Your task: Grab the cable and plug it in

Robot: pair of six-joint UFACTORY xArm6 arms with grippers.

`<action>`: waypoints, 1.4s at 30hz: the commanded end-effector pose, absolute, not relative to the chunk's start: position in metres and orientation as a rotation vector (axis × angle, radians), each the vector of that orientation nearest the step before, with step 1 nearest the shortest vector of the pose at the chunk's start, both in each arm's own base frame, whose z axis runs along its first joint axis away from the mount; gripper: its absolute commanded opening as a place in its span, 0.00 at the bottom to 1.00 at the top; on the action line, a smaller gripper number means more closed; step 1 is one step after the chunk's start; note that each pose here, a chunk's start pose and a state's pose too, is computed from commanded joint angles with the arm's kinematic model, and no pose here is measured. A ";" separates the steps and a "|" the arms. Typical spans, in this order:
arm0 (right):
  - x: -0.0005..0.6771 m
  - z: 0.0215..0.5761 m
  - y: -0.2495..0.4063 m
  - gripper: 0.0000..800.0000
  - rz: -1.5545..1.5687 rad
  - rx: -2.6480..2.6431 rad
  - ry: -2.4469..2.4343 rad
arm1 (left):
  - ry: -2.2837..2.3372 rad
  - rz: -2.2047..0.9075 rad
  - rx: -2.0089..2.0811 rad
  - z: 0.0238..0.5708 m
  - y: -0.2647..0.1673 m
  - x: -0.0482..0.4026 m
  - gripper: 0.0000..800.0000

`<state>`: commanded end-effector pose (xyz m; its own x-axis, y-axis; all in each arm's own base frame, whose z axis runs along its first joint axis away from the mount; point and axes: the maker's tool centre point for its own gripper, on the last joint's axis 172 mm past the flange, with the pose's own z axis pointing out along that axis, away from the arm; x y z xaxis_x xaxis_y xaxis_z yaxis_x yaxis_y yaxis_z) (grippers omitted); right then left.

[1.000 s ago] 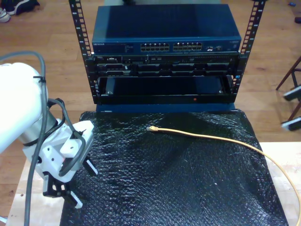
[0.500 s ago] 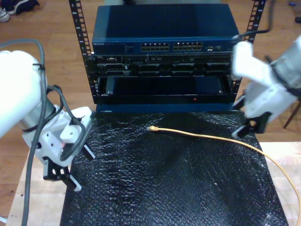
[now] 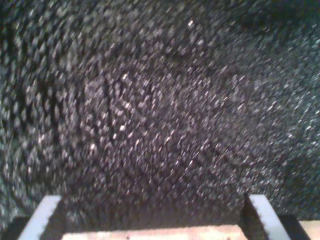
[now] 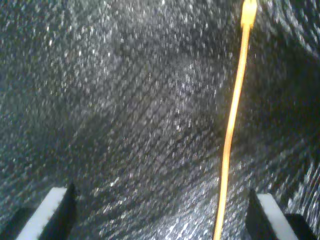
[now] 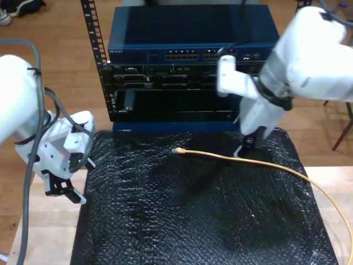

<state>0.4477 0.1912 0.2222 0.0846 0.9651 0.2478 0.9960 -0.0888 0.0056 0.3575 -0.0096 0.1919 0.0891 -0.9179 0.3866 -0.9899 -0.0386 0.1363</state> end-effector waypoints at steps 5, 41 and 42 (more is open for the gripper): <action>0.452 0.211 0.218 0.99 -0.233 -2.178 -2.053 | -1.865 0.277 2.034 0.191 -0.005 0.365 1.00; 0.496 0.126 0.281 0.98 -0.023 -2.377 -2.087 | -1.834 0.258 2.048 0.186 -0.006 0.363 1.00; 0.497 0.125 0.281 0.98 -0.020 -2.389 -2.073 | -1.832 0.260 2.048 0.186 -0.006 0.363 1.00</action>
<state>0.4965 0.2812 0.1247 0.1414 0.9899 -0.0043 0.9897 -0.1413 0.0247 0.3630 -0.0059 0.1863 0.1331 -0.9145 0.3820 -0.9847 -0.0783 0.1556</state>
